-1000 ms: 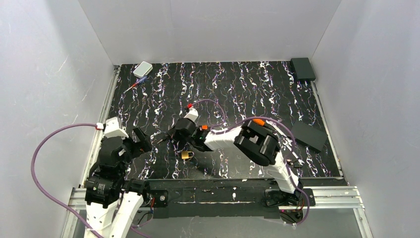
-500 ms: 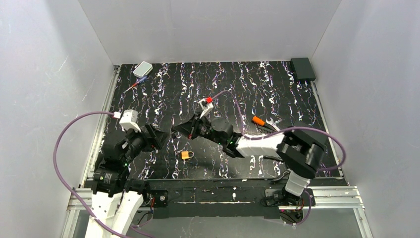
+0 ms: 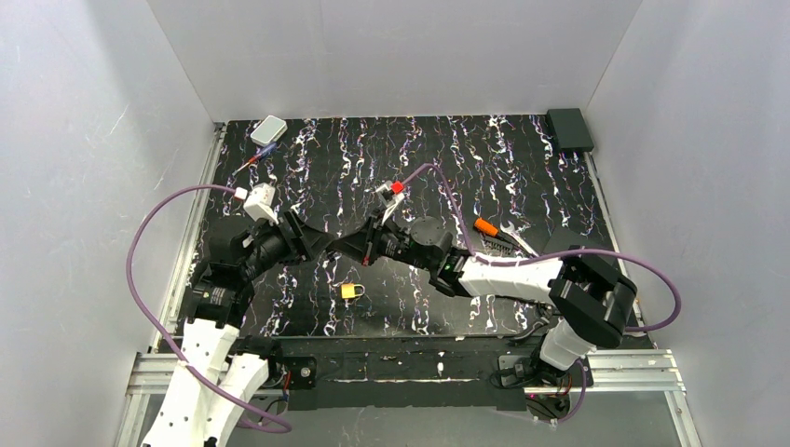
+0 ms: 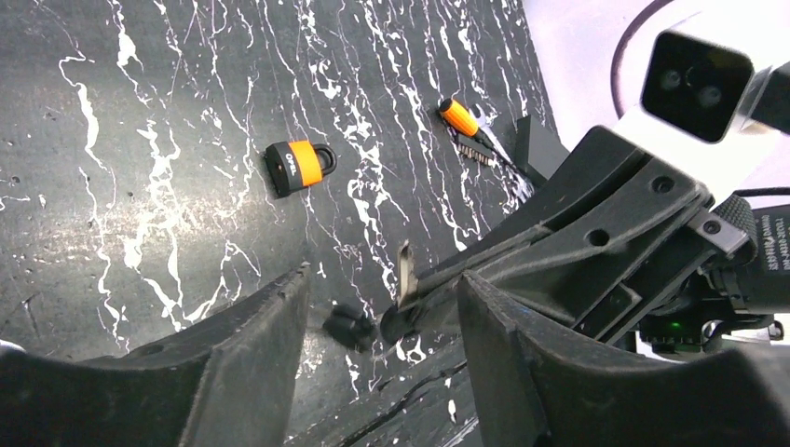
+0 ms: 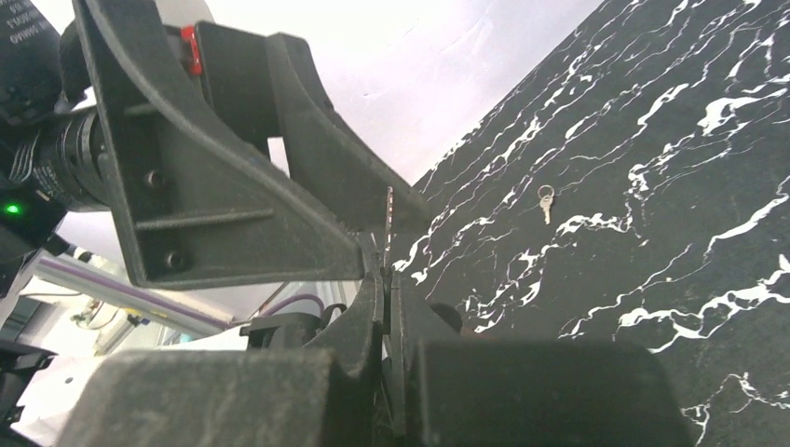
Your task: Unlock with the key
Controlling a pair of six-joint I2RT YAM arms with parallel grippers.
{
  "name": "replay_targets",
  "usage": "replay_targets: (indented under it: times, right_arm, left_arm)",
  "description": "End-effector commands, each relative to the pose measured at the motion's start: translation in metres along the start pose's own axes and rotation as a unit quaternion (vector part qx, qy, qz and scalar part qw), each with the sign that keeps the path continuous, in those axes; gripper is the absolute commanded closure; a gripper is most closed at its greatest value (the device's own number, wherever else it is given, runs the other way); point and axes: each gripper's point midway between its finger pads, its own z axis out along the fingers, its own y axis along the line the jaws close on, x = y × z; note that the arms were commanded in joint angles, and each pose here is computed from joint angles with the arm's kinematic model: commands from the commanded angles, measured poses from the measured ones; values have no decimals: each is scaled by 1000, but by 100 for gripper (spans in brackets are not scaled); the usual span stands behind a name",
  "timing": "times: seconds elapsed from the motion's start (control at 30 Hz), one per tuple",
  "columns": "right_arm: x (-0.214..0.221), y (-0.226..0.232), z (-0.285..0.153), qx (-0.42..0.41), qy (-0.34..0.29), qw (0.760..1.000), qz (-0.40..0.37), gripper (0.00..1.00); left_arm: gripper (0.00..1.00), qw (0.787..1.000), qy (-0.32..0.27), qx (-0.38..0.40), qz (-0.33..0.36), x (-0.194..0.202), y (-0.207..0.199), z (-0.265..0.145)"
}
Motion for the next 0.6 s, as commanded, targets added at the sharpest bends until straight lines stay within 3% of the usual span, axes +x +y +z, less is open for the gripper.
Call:
replay_targets:
  times: [0.0,0.13,0.3,0.43,0.53,0.57]
  right_arm:
    - [-7,24,1,-39,-4,999,-15,99]
    - [-6,28,2,-44,-1,999,-16,99]
    - [-5,32,6,-44,2,999,-21,99]
    - [-6,32,9,-39,1,999,-25,99]
    - [-7,31,12,-33,1,999,-31,99]
    - [-7,31,12,-30,1,999,-33,99]
  left_arm:
    - [45,1000,-22,16,1,-13,-12,-4]
    - [52,1000,-24,2,-5,-12,-5,-2]
    - [70,1000,-13,-9,-19,-8,2,4]
    - [77,1000,-7,-10,-24,-5,4,6]
    - [100,1000,-3,-10,-23,-2,5,6]
    - [100,1000,-2,-13,-22,-1,6,5]
